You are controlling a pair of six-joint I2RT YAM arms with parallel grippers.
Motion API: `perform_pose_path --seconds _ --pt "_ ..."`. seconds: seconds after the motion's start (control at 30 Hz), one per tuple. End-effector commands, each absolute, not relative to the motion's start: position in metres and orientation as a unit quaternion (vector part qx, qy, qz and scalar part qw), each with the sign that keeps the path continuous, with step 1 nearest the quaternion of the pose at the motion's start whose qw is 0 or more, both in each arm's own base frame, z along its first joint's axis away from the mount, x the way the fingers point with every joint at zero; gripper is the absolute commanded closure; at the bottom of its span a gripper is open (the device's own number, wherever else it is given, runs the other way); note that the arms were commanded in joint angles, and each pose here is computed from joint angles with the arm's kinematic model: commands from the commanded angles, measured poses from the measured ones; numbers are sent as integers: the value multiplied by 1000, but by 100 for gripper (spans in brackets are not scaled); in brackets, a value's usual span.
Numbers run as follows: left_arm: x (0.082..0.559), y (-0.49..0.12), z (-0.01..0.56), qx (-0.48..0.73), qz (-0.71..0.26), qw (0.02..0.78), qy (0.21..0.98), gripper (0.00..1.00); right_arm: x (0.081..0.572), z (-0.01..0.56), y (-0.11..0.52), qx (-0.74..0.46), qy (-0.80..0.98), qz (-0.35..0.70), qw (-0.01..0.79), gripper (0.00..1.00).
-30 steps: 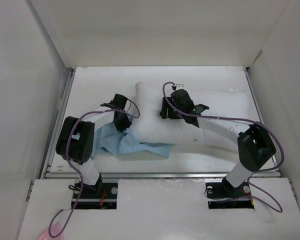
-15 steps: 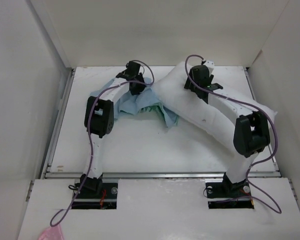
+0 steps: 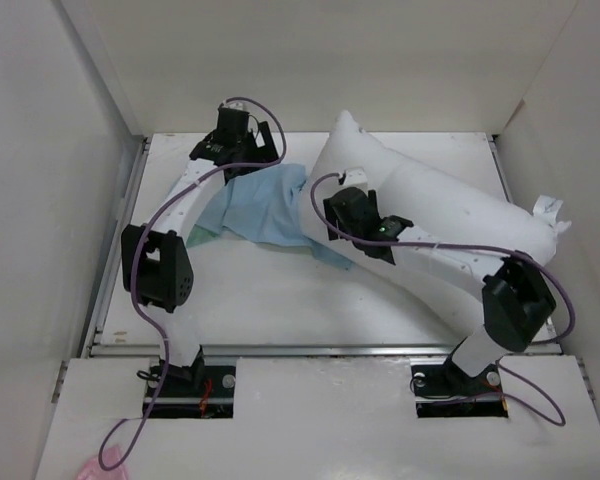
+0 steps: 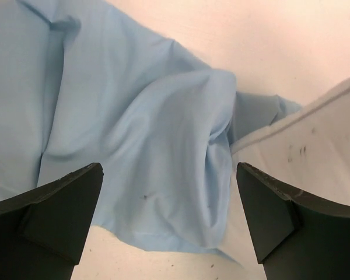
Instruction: Put the pillow into the pillowcase
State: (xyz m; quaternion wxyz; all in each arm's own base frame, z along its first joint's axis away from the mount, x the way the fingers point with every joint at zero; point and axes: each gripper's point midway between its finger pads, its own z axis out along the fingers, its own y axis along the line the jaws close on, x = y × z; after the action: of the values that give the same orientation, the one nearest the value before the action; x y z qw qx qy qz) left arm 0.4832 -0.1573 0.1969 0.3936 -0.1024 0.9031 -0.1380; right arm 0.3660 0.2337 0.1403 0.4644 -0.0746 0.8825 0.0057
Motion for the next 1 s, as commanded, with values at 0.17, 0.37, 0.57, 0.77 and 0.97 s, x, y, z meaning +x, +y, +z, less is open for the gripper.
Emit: perform_pose_path --seconds 0.17,0.37,0.57,0.77,0.97 --pt "484 -150 187 -100 -129 376 912 0 315 198 193 -96 886 0 454 7" --pt "472 -150 176 -92 -133 366 917 0 383 255 150 -5 870 -22 493 0" --pt "438 -185 176 -51 -133 355 924 0 445 232 156 -28 882 -64 466 0" --pt "376 -230 168 2 -174 318 932 0 488 137 176 -70 914 -64 394 0" --pt "352 -239 156 12 -165 305 938 0 491 155 162 -9 904 -75 421 100"
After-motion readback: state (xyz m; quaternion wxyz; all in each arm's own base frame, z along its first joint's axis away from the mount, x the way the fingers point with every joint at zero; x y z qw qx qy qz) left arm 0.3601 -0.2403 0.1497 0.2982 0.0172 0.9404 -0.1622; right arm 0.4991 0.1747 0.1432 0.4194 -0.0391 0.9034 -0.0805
